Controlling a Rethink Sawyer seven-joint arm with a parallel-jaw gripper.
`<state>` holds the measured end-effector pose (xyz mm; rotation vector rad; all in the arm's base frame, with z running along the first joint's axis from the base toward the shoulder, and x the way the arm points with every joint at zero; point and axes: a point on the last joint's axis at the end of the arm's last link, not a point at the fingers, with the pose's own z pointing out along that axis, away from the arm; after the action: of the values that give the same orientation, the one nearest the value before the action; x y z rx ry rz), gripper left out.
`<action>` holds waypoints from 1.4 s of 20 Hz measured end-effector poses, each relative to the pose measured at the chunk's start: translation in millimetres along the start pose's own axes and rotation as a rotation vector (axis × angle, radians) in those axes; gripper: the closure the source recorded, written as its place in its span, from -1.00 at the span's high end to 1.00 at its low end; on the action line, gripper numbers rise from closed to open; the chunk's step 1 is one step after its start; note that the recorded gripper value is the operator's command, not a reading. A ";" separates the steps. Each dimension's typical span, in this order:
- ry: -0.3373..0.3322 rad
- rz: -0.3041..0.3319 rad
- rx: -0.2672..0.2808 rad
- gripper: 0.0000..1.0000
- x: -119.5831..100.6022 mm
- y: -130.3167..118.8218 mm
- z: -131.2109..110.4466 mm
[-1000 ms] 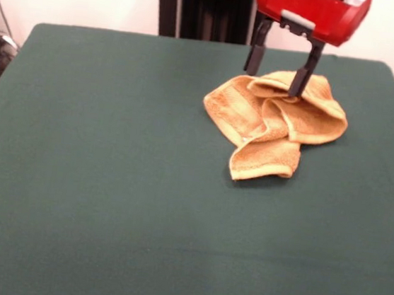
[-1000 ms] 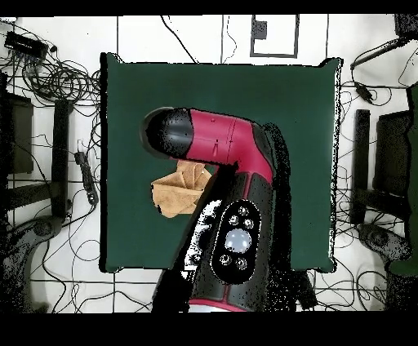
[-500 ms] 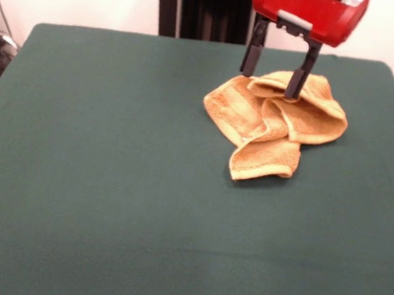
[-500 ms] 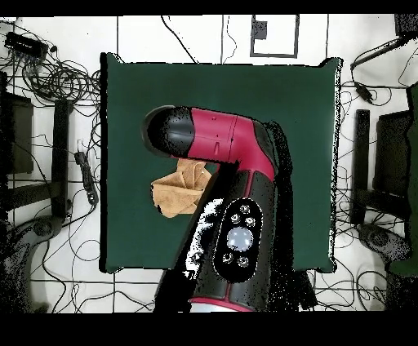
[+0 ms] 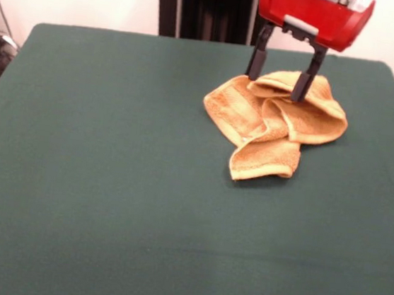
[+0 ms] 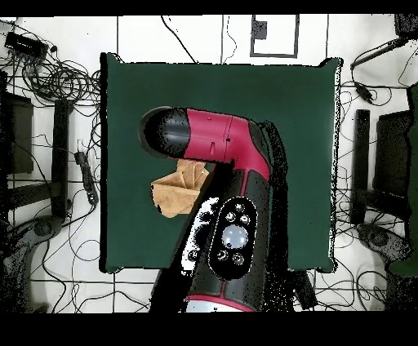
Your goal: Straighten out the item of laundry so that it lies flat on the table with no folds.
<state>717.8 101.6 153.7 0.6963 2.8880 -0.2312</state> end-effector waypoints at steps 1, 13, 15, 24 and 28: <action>-0.001 -0.002 0.000 1.00 1.1 0.6 2.5; -0.021 -0.047 -0.008 1.00 54.4 6.9 35.3; -0.010 -0.051 -0.006 1.00 65.1 6.2 31.7; 0.027 -0.040 0.001 1.00 89.4 -9.3 19.1; 0.012 -0.042 -0.005 1.00 80.4 -4.5 19.4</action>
<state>647.4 129.2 119.9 0.6389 2.9154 -0.2260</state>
